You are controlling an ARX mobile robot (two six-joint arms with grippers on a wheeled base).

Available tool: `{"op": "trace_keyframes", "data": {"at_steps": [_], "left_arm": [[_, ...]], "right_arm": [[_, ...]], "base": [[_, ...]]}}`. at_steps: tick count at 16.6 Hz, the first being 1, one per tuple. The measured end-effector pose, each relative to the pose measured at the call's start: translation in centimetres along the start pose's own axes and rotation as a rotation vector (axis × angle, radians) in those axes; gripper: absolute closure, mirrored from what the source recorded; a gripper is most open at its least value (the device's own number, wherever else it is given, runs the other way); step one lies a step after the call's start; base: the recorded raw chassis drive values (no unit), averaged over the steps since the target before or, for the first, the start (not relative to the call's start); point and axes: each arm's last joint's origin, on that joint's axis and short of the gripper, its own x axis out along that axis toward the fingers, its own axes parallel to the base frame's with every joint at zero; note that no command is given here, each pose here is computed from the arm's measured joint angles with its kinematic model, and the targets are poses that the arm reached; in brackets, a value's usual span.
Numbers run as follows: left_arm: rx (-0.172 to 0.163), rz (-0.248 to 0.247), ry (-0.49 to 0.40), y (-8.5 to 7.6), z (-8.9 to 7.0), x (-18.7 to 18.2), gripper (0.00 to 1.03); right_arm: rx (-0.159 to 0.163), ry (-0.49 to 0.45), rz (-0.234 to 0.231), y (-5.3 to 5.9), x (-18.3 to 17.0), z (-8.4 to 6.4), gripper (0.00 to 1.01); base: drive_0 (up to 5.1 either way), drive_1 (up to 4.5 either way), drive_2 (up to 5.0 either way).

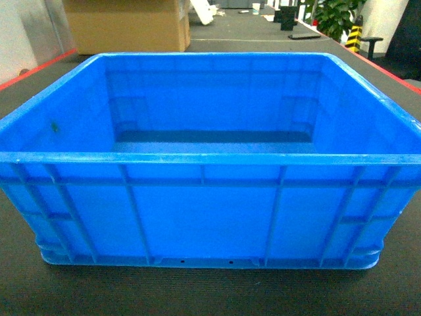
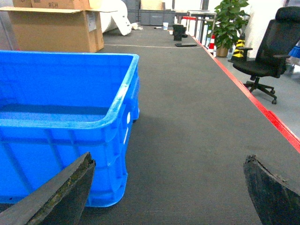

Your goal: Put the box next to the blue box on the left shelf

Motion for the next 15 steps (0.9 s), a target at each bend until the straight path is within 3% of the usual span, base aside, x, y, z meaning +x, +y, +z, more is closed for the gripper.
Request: {"op": "trace_keyframes", "data": {"at_steps": [15], "left_arm": [[0.0,0.0,0.0,0.0,0.0,0.0,0.05]], "right_arm": [[0.0,0.0,0.0,0.0,0.0,0.0,0.03]], "base": [[0.0,0.0,0.0]]}}
